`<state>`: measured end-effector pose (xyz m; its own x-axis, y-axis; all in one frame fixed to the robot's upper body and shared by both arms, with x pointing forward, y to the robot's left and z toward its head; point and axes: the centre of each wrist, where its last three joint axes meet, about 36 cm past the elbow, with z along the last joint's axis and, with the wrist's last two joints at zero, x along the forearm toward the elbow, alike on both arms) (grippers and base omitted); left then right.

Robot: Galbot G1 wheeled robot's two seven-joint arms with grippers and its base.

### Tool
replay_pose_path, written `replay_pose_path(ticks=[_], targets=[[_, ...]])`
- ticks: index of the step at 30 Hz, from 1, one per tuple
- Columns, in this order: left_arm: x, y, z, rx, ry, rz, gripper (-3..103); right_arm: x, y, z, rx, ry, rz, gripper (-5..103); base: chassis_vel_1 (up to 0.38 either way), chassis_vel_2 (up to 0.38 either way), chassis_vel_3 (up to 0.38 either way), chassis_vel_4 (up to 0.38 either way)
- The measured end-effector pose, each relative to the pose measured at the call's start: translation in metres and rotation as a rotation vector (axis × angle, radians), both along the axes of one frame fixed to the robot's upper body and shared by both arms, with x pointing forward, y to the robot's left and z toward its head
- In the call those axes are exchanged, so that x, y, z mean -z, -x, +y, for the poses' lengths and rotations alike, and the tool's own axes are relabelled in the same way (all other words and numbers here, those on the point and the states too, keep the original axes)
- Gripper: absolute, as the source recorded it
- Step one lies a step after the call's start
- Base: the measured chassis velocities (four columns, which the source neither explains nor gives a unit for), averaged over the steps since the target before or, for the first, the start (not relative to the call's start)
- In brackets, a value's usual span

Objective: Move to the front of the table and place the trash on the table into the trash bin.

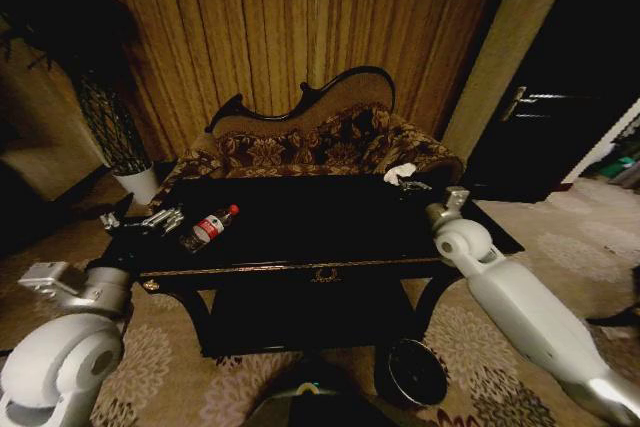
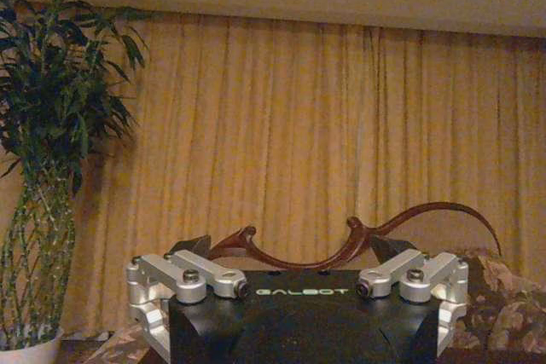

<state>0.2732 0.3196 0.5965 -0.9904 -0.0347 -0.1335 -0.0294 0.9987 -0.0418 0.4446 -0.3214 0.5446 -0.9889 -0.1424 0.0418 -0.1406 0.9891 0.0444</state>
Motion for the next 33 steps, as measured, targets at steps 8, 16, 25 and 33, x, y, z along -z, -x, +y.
replay_pose_path(ticks=[8,16,25,33], targets=[[-0.001,0.0,0.002,0.002,0.004,-0.001,100,0.004,0.052,0.0,0.014,-0.009,0.014,0,0.0,0.0,0.0,0.0],[-0.002,0.0,0.002,0.022,0.001,-0.003,100,-0.007,0.07,-0.016,0.074,0.008,-0.02,0,0.0,0.0,0.0,0.0],[-0.002,-0.002,0.002,0.032,-0.002,-0.001,100,-0.013,0.086,-0.013,0.071,0.001,-0.031,0,0.0,0.0,0.0,0.0],[-0.002,-0.004,0.002,0.035,0.0,0.0,100,-0.01,0.09,-0.012,0.072,-0.002,-0.019,0,0.0,0.0,0.0,0.0]])
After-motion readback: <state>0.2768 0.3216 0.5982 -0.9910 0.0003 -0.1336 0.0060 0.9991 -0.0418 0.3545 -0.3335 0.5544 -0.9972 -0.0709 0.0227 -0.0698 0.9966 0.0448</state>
